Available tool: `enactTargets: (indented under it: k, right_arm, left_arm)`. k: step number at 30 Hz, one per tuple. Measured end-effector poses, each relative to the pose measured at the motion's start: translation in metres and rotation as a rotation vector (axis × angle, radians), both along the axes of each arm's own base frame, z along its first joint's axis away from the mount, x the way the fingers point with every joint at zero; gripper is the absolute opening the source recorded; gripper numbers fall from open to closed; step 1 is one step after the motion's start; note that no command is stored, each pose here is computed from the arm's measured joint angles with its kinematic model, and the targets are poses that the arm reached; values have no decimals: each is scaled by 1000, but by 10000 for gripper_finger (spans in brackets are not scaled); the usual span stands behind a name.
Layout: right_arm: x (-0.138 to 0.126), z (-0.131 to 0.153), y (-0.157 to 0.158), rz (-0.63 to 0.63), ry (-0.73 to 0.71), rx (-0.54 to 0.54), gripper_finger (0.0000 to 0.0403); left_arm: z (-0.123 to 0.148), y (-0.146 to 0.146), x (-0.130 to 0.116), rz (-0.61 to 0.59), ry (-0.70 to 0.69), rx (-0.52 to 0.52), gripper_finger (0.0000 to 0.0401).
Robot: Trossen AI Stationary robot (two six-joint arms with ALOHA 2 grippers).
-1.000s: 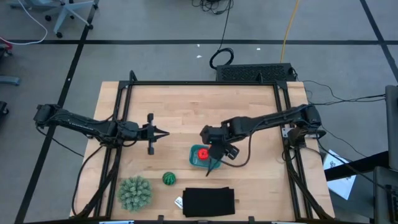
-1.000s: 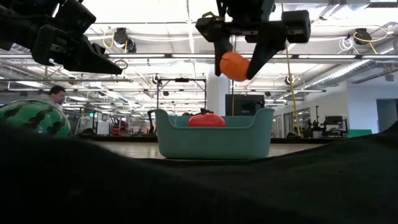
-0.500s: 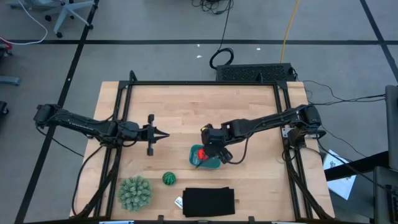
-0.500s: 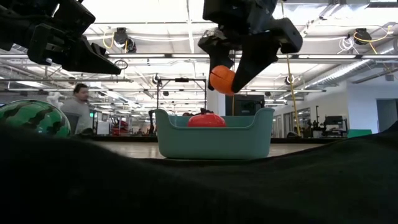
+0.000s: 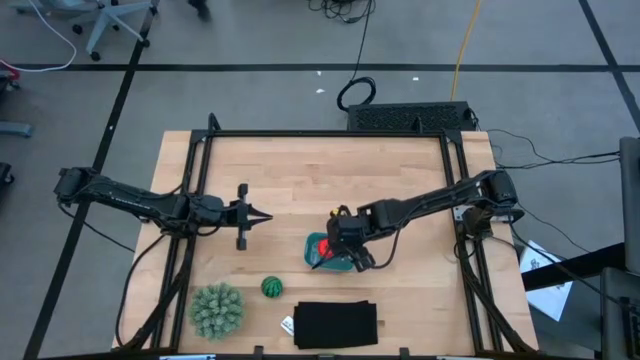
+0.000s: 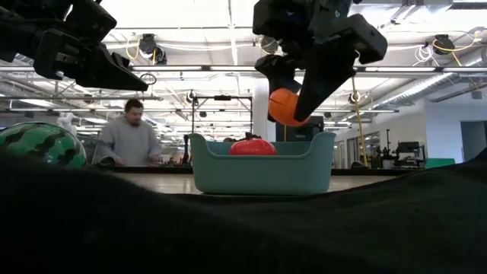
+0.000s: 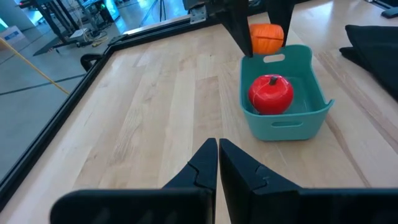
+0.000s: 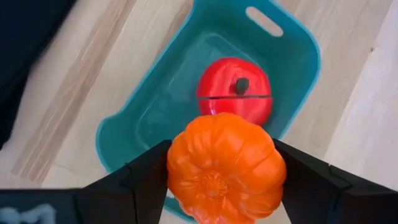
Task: Pick and placing Produce into tupperware
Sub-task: Put the pumpkin into the basket
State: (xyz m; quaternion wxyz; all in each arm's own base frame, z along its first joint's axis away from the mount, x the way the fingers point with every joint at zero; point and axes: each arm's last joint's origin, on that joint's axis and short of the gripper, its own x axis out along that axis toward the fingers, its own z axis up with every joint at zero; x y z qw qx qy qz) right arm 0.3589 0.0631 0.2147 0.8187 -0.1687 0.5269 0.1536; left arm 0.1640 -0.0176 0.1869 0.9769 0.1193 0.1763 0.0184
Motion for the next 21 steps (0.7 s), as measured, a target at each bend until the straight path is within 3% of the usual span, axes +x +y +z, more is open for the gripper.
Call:
enactTargets:
  k: [21]
  right_arm:
    - [0,-5,6,-18,-5,100,247]
  left_arm:
    - [0,0,0,-4,0,-2,21]
